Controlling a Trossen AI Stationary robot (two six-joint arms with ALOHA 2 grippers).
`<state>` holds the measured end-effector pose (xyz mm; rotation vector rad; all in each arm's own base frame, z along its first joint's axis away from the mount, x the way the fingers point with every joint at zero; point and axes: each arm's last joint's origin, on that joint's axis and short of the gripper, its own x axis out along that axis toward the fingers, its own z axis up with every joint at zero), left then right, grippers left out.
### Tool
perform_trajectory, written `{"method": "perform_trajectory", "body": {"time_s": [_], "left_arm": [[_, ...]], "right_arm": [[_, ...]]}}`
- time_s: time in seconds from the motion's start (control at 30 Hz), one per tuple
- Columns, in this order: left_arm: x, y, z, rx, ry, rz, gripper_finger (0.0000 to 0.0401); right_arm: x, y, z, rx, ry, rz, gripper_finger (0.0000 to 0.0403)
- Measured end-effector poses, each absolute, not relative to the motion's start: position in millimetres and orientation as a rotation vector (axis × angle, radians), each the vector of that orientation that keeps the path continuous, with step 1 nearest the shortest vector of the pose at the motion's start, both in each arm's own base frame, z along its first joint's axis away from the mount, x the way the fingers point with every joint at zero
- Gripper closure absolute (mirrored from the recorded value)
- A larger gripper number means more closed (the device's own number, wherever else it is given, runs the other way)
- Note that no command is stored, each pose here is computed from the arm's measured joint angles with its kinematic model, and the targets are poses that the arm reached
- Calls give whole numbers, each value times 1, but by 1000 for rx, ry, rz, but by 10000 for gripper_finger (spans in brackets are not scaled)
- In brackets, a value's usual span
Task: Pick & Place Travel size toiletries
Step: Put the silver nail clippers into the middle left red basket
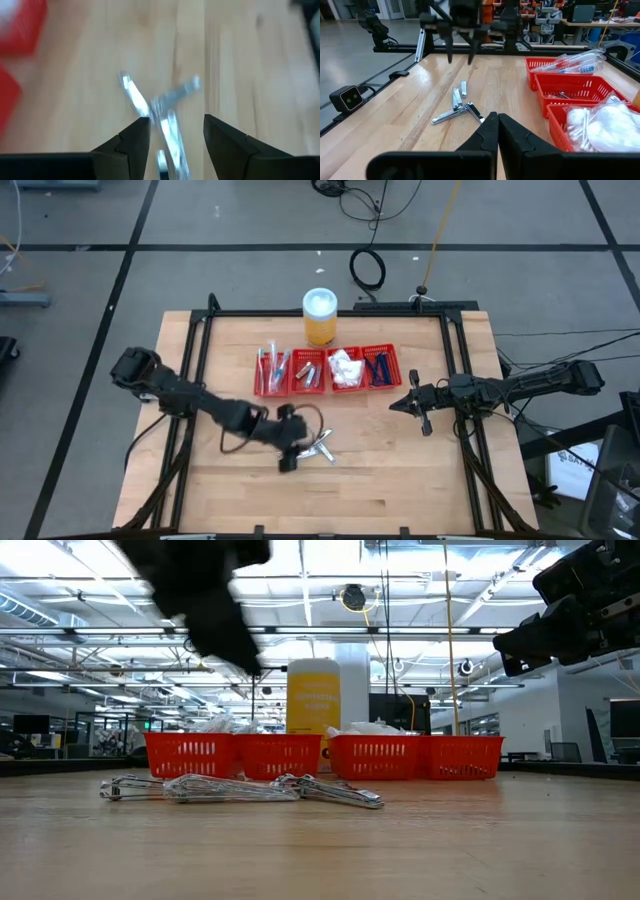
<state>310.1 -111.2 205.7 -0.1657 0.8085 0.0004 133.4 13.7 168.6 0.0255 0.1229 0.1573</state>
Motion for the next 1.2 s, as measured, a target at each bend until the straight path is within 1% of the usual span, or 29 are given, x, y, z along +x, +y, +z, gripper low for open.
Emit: {"method": "perform_trajectory", "body": {"time_s": [0.17,0.3,0.47,0.57,0.9,1.0,1.2], "left_arm": [[285,-139,196,-216,943,78,234],[274,-149,192,-245,977,151,247],[274,-154,184,-223,967,186,263],[276,-153,175,-204,997,205,269],[285,-148,145,-219,1111,225,261],[286,-149,137,-222,1155,215,264],[288,-150,128,-217,1175,223,274]], "right_arm": [[134,14,168,26,124,157,403],[134,14,168,25,124,157,403],[134,14,169,37,116,156,403],[134,14,169,40,119,156,403],[134,14,169,40,123,159,403],[134,14,169,40,124,159,403],[134,14,168,40,124,160,403]]}}
